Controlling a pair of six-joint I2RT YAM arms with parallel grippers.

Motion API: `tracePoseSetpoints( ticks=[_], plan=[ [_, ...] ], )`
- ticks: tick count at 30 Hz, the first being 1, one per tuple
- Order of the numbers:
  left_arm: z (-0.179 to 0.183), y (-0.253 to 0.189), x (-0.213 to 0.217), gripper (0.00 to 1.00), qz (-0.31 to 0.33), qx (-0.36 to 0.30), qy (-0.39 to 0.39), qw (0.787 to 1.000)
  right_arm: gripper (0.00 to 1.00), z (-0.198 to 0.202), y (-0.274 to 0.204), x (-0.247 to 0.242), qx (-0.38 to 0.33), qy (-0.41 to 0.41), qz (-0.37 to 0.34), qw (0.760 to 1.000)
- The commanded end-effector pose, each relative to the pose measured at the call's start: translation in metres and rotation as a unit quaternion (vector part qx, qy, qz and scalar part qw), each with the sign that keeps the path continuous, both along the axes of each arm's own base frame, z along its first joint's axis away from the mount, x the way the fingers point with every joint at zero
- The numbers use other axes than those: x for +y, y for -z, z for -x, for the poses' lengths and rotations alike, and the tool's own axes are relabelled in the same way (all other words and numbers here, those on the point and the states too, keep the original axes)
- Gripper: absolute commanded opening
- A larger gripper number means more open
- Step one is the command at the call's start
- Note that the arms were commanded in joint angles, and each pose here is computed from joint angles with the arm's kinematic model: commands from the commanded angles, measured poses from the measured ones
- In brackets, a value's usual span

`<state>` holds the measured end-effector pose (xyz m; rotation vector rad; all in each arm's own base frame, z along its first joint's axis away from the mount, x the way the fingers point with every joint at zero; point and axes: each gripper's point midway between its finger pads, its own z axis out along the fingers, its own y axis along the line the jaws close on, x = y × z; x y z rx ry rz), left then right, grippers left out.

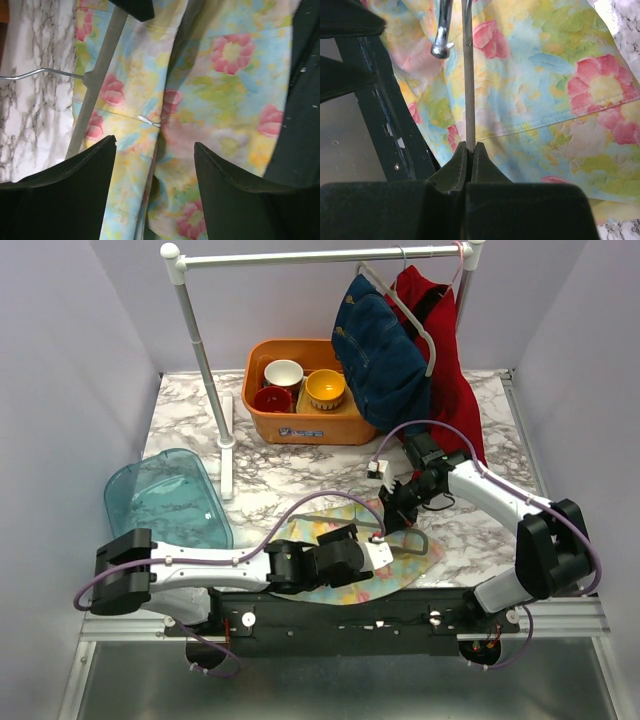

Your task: Place the skirt on the hanger

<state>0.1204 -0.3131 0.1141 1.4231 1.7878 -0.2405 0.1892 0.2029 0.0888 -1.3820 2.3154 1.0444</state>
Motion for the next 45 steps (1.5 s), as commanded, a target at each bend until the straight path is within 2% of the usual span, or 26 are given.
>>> tracePoseSetpoints(
  ticks=[1, 6, 9, 13, 15, 20, 26, 27, 30, 38, 44, 45],
  plan=[
    [-0.028, 0.01, -0.009, 0.72, -0.008, -0.077, -0.043, 0.996, 0.0, 0.003, -0.001, -0.002, 0.016, -0.004, 0.007, 1.0],
    [-0.039, 0.036, -0.012, 0.61, -0.033, -0.09, -0.081, 0.992, 0.01, 0.004, 0.001, -0.001, 0.023, -0.006, 0.006, 1.0],
    [-0.04, 0.043, -0.019, 0.61, -0.028, -0.094, -0.083, 0.992, 0.01, 0.004, 0.001, -0.001, 0.025, -0.007, 0.006, 1.0],
    [-0.053, 0.043, -0.016, 0.6, -0.04, -0.132, -0.111, 0.984, 0.01, 0.003, 0.002, -0.001, 0.026, -0.006, 0.006, 1.0],
    [-0.058, 0.046, -0.014, 0.49, -0.049, -0.143, -0.121, 0.981, 0.01, 0.003, 0.002, -0.001, 0.027, -0.007, 0.005, 1.0],
    [-0.058, 0.059, -0.013, 0.48, -0.072, -0.145, -0.121, 0.979, 0.01, 0.004, 0.002, -0.001, 0.03, -0.008, 0.006, 1.0],
    [-0.055, 0.056, -0.012, 0.21, -0.073, -0.134, -0.111, 0.982, 0.01, 0.003, 0.003, -0.001, 0.029, -0.007, 0.008, 1.0],
    [-0.053, 0.05, -0.013, 0.12, -0.066, -0.132, -0.108, 0.983, 0.01, 0.004, 0.003, -0.001, 0.03, -0.007, 0.009, 0.999],
    [-0.05, 0.037, -0.012, 0.0, -0.054, -0.124, -0.101, 0.986, 0.01, 0.003, 0.003, -0.001, 0.029, -0.007, 0.009, 1.0],
    [-0.035, -0.002, -0.011, 0.0, -0.001, -0.089, -0.067, 0.994, 0.01, 0.003, 0.001, -0.001, 0.027, -0.007, 0.006, 1.0],
    [-0.019, -0.048, -0.012, 0.0, 0.077, -0.059, -0.035, 0.995, 0.01, 0.002, -0.009, 0.0, 0.007, -0.009, -0.009, 1.0],
    [-0.017, -0.066, -0.011, 0.0, 0.103, -0.058, -0.032, 0.992, 0.01, 0.002, -0.011, 0.0, 0.005, -0.009, -0.011, 1.0]
  ],
)
